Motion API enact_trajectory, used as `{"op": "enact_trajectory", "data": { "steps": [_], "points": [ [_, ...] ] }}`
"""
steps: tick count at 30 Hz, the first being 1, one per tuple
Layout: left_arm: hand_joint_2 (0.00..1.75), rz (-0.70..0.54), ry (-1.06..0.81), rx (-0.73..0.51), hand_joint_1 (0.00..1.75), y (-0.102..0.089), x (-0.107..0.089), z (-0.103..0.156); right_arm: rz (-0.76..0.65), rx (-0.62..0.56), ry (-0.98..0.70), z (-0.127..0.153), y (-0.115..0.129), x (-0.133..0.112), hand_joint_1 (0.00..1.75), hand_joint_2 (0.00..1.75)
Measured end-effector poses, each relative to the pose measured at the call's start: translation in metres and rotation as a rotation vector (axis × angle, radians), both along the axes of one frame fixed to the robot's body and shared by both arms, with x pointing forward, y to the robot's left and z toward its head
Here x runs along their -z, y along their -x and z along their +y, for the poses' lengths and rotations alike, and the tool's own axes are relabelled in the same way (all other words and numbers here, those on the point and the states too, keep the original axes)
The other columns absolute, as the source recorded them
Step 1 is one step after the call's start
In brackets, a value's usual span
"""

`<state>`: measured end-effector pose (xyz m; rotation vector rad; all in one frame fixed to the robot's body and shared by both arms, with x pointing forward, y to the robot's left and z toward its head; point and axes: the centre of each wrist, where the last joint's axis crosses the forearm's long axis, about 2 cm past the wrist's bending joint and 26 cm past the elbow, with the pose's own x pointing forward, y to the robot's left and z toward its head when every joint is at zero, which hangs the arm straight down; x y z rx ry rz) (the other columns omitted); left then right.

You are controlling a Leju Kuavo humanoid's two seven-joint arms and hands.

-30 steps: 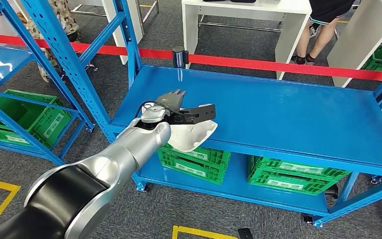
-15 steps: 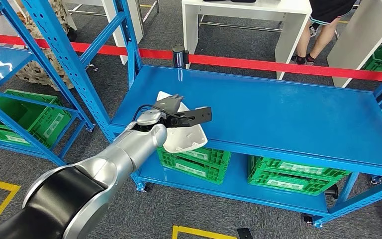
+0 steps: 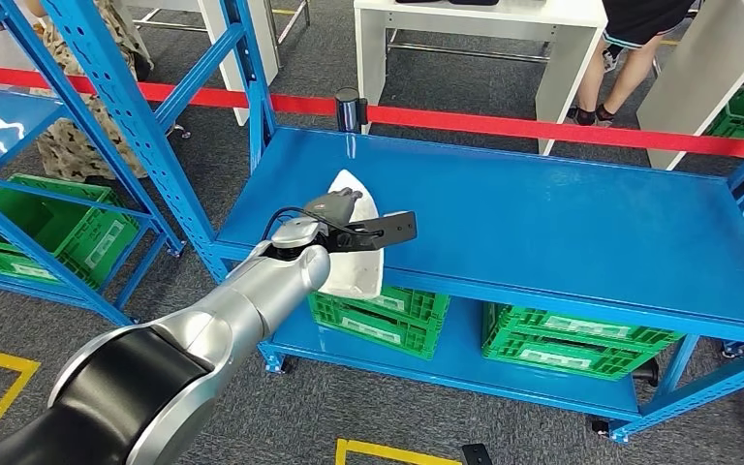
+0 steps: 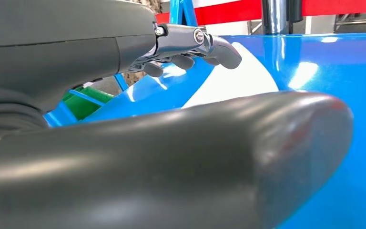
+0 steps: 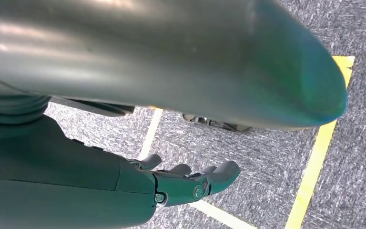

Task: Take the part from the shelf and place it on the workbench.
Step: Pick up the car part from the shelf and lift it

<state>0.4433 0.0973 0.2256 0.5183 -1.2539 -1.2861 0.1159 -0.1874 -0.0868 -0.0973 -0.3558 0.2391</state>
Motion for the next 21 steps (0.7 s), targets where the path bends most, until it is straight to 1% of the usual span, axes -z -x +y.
{"op": "enact_trajectory", "data": {
  "steps": [10,15,19,21],
  "points": [
    [0.00,0.028,0.036,-0.049,0.00,0.003,-0.003,-0.010,0.007,-0.006,0.006,0.000,-0.001,0.000,0.00,0.00],
    [0.00,0.047,0.070,-0.061,0.00,0.005,0.000,-0.012,0.004,-0.006,0.006,0.000,-0.003,-0.001,0.00,0.00],
    [1.75,0.052,0.073,-0.061,0.00,0.007,0.004,-0.012,0.005,-0.005,0.006,0.000,-0.003,-0.001,0.00,0.00],
    [1.75,0.052,0.070,-0.056,0.00,0.008,0.005,-0.012,0.005,-0.004,0.006,0.000,-0.003,-0.001,0.00,0.00]
  ]
}}
